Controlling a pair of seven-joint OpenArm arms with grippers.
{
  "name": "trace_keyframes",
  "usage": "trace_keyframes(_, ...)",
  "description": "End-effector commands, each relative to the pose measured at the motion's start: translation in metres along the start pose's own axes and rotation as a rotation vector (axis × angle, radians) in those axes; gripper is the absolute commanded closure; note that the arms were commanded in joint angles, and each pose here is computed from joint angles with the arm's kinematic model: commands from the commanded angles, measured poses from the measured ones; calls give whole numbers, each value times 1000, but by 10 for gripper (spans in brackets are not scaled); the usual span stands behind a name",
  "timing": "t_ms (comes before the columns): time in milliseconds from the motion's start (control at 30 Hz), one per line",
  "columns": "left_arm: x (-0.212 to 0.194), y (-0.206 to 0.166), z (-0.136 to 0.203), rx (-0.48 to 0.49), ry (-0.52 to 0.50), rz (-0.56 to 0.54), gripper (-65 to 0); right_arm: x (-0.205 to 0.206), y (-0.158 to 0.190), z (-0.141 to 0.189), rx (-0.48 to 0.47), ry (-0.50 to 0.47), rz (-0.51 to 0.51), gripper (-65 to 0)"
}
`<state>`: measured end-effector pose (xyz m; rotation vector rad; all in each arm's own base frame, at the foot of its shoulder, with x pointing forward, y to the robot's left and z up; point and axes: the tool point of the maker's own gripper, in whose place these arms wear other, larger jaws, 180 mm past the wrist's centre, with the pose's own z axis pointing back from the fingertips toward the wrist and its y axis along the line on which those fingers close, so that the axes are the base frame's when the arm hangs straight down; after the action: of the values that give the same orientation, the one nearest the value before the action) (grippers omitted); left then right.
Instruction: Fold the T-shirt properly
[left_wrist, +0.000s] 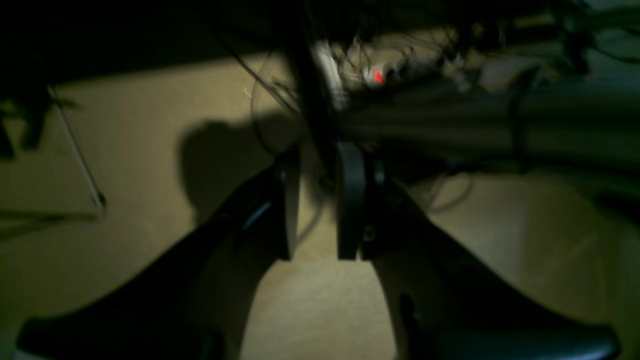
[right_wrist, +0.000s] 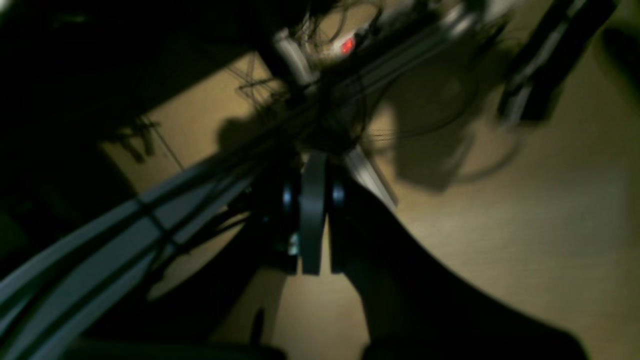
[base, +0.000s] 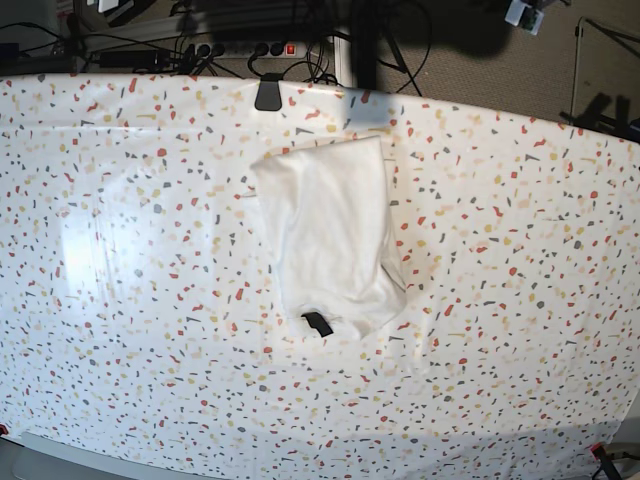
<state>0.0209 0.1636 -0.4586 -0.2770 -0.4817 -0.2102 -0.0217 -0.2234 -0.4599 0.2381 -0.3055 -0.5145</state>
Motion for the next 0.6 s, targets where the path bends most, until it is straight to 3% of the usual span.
trace_keyframes(0, -10, 5, 1, 8, 1, 15, -122, 4, -13, -1, -17, -3, 7, 0)
trace_keyframes(200, -80, 37, -28, 91, 128, 163, -122, -8, -81, -39, -148, 79, 16, 0)
trace_keyframes(333, -124, 23, -60, 74, 229, 286, -122, -19, -117, -58, -212, 133, 53, 0)
trace_keyframes(433, -140, 11, -83, 57, 246, 298, -122, -24, -131, -71, -215, 162, 111, 0)
trace_keyframes(567, -140, 1, -110, 57, 232, 359, -122, -29, -122, -95, -163, 246, 209, 0)
